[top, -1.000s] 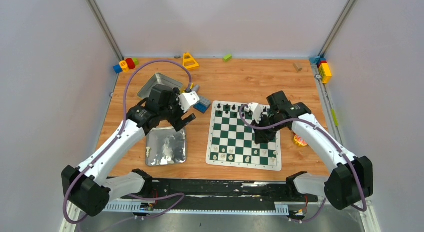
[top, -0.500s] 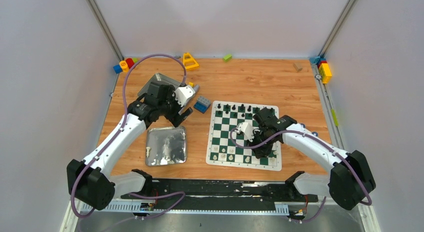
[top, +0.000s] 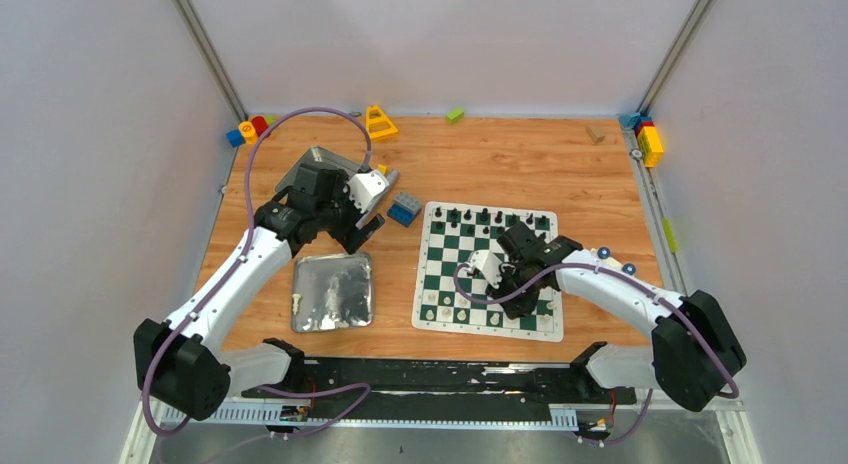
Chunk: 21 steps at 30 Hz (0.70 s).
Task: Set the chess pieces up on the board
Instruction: Place the chess piece on the chessboard.
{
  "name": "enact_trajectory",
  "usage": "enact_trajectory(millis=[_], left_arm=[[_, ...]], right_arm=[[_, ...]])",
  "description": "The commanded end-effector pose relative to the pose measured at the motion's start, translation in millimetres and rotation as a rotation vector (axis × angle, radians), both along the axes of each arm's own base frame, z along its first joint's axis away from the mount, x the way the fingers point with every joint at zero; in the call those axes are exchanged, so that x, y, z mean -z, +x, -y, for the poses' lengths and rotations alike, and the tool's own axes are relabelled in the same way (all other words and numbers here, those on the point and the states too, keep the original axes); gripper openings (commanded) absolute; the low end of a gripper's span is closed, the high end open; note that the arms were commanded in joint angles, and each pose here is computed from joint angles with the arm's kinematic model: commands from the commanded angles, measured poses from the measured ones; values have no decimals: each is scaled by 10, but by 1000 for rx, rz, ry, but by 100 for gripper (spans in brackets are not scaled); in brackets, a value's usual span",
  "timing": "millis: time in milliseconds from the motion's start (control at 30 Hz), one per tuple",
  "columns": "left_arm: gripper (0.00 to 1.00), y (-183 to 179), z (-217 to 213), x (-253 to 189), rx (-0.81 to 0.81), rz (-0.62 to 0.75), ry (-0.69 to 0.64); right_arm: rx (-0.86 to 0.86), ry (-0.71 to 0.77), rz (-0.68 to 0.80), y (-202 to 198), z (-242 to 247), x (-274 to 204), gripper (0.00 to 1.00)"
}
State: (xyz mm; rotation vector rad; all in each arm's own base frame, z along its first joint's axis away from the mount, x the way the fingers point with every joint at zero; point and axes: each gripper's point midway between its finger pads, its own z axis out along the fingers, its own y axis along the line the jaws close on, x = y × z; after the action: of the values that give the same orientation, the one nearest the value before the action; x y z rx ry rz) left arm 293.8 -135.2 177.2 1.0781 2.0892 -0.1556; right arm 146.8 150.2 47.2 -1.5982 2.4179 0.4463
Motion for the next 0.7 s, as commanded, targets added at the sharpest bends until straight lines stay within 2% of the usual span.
enact_trajectory(millis=[0, 667], left_arm=[[100, 79, 8, -170, -12, 41, -18], [100, 81, -20, -148, -15, 42, -3]], right_arm=[[3, -6, 18, 23, -12, 53, 1], [-12, -33, 17, -37, 19, 140, 3]])
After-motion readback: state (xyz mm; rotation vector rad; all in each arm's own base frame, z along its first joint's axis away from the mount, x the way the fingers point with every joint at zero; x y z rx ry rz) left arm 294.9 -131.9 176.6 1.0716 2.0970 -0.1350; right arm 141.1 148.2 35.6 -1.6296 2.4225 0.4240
